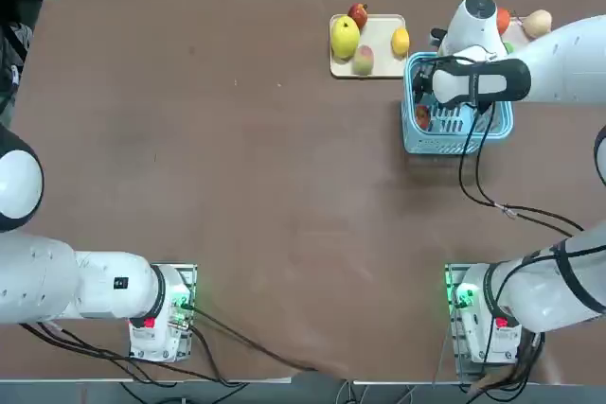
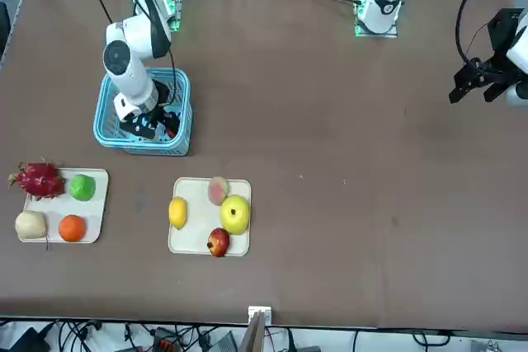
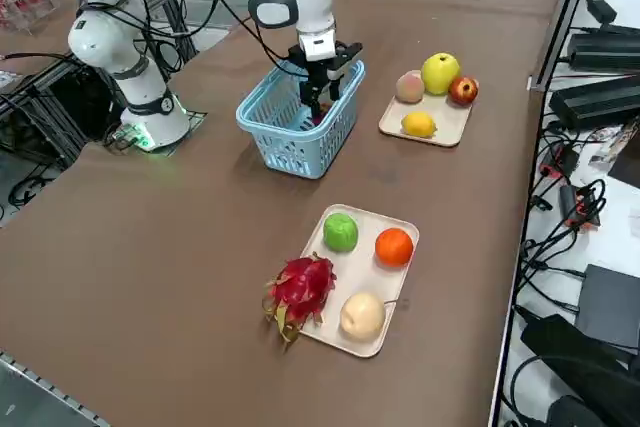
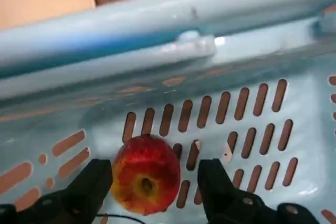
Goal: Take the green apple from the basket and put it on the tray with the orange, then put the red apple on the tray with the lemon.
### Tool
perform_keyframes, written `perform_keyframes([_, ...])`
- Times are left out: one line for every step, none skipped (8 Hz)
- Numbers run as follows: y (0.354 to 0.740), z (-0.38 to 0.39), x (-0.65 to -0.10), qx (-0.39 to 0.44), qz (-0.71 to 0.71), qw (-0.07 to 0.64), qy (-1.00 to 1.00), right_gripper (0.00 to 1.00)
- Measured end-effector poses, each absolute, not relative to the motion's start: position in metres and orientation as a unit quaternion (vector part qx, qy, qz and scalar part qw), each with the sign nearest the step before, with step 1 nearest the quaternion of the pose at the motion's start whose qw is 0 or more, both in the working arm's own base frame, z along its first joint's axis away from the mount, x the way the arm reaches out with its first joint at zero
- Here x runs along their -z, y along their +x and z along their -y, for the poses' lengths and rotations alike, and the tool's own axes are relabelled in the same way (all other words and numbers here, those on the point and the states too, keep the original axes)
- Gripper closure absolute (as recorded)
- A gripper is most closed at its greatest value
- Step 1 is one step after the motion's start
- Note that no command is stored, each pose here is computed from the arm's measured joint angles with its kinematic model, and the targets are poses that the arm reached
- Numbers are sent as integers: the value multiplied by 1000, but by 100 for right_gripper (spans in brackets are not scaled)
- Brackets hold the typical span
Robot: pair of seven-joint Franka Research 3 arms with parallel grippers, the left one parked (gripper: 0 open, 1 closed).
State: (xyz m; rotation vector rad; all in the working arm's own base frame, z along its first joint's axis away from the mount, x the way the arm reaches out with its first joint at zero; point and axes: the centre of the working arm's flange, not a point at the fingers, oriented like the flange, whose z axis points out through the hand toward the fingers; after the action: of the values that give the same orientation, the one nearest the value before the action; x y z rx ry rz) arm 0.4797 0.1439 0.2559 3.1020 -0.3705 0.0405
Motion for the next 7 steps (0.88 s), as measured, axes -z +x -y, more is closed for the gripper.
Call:
perform_keyframes([480, -144, -253, -11, 119, 9, 993, 0])
perform_keyframes([479, -144, -252, -9, 127, 5, 992, 0])
perform_keyframes([479, -144, -251, -6, 135, 0, 991, 0])
perform_keyframes([479, -145, -250, -4, 137, -2, 991, 0])
perform_keyframes([478, -147, -248, -2, 137, -2, 991, 0])
perform_keyframes([477, -148, -246, 0, 141, -4, 990, 0])
perform_keyframes([477, -148, -245, 2, 146, -7, 989, 0])
